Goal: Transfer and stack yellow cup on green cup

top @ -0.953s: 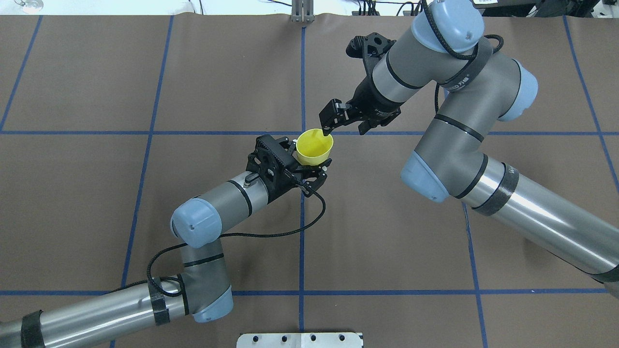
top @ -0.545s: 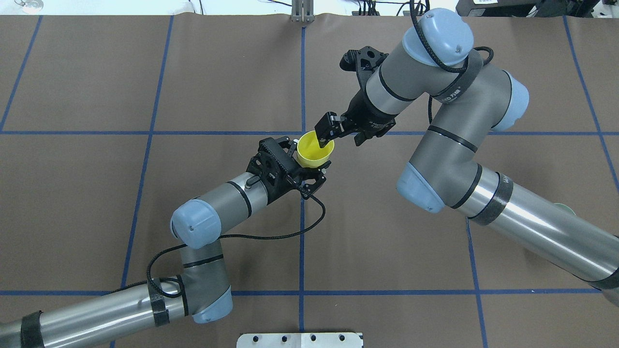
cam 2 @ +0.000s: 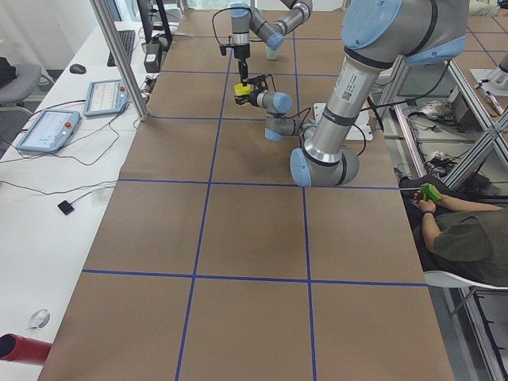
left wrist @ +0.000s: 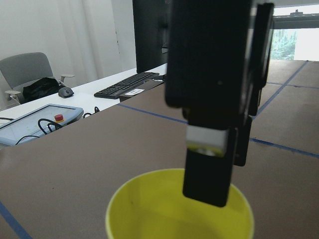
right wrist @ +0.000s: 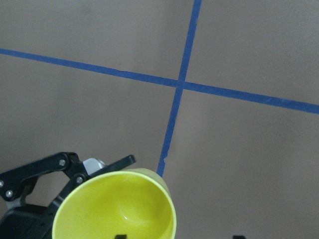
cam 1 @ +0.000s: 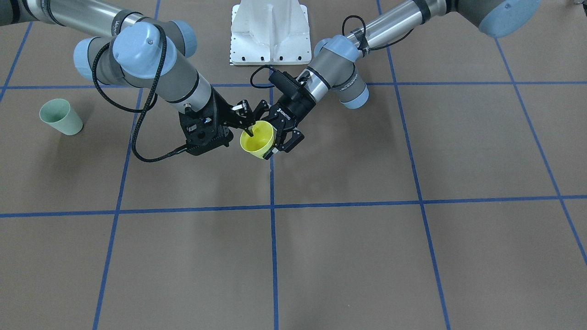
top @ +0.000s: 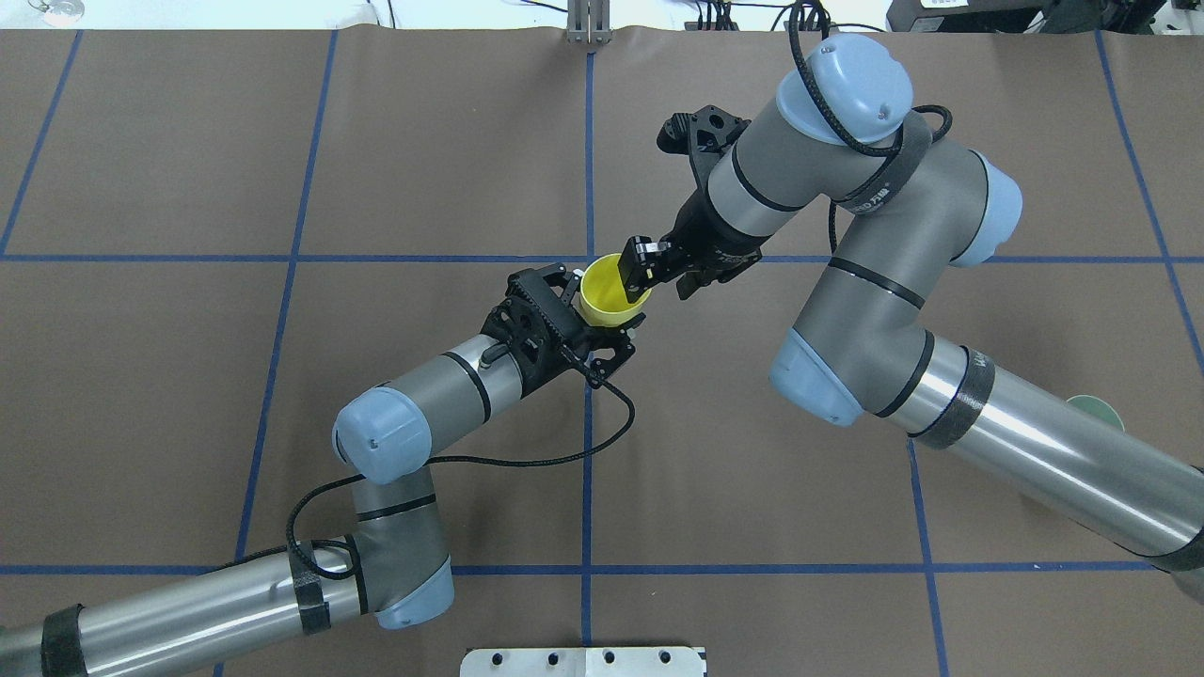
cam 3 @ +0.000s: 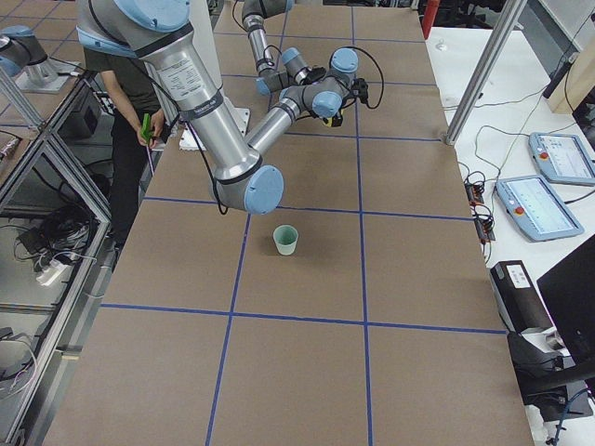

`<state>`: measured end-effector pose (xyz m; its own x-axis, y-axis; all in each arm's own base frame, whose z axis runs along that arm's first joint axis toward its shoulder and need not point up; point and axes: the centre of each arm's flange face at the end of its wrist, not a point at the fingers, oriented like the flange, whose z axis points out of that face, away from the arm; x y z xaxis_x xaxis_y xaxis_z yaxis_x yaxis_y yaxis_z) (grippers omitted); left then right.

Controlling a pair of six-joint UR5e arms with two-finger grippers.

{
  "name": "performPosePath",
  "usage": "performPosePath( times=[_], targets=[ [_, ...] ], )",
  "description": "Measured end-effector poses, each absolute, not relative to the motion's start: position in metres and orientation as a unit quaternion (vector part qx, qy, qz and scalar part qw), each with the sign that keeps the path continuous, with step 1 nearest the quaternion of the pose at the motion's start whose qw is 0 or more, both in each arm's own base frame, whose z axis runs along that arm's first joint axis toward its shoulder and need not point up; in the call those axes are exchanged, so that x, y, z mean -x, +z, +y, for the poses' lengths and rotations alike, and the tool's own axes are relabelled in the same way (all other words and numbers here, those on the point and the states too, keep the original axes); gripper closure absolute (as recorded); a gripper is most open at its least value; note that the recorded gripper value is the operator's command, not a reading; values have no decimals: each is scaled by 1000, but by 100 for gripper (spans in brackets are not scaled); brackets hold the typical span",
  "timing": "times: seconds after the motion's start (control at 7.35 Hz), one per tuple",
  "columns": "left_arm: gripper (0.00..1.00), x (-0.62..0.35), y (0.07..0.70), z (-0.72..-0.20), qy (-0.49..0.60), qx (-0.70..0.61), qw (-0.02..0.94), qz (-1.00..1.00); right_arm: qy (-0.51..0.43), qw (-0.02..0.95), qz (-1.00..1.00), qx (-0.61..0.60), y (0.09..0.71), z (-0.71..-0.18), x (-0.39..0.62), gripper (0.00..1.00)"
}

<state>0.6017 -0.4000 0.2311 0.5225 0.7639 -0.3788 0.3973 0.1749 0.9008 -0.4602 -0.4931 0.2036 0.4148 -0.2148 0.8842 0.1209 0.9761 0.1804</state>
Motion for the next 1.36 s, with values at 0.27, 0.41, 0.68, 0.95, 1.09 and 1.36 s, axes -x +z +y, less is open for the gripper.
performPosePath(
  times=[0.27, 0.41, 0.68, 0.95, 1.09, 1.36],
  targets=[
    [75, -602, 230, -400, 150, -625, 609, 465, -101, 839, -533, -44, 203, -492, 461, 51],
    [75, -602, 229, -399, 150, -625, 608, 466, -102, 838, -533, -45, 202, -492, 461, 50],
    [75, -602, 227, -399, 149, -625, 607, 467, -103, 837, -535, -46, 200, -491, 461, 65],
    [75, -602, 226, -399, 148, -626, 607, 467, -104, 837, -536, -46, 199, -490, 461, 100],
    [57, -601, 225, -399, 147, -626, 606, 468, -104, 836, -536, -46, 198, -490, 461, 100],
    [1, -598, 222, -398, 140, -627, 604, 471, -107, 834, -540, -41, 197, -489, 460, 100]
  ],
)
